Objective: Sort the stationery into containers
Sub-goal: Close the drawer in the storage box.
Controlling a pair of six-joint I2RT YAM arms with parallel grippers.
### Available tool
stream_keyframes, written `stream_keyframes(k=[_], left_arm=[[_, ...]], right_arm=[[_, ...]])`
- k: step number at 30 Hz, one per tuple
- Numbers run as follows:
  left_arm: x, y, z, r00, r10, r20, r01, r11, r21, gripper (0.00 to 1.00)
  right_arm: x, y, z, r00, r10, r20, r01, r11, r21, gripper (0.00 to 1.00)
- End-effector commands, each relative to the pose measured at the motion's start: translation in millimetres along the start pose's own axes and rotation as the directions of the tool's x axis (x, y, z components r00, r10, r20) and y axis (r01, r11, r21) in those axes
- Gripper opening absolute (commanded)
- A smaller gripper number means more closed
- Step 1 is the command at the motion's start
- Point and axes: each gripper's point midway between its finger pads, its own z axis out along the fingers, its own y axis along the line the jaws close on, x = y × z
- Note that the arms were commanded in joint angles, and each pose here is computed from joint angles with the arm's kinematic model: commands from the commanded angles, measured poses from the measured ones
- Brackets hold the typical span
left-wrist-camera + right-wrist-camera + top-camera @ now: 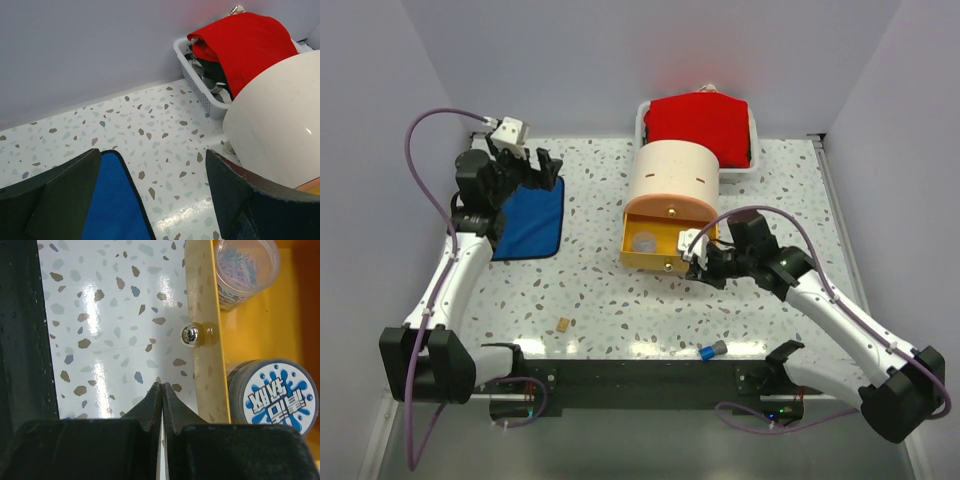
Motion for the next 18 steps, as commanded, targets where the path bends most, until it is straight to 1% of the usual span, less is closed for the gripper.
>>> stream_keyframes(k=[1, 8, 11, 18], left_arm=[[-16.3, -3.8, -4.5, 0.998, 0.006, 0.055, -0.006, 1.000, 0.007, 0.90], [-12.6, -1.6, -2.9, 0.999, 0.008, 0.041, -0.008, 1.000, 0.002, 0.90], [-10.9, -0.1, -1.2, 0.999, 0.005, 0.038, -0.005, 1.000, -0.001, 0.90], [-8.4, 0.0, 0.6, 0.999, 0.003, 0.032, -0.003, 1.000, 0.003, 0.90]], right_arm=[[-5.9, -22.6, 15.2, 0.999, -0.032, 0.016, 0.030, 0.996, 0.090, 0.00], [-24.1, -62.8, 31.0, 0.995, -0.067, 0.067, 0.050, 0.971, 0.232, 0.00], [-34.7, -76.6, 33.5, 0.993, -0.066, 0.099, 0.037, 0.960, 0.277, 0.00], [-44.1, -108.6, 43.0, 0.992, -0.027, 0.119, -0.019, 0.929, 0.370, 0.00]])
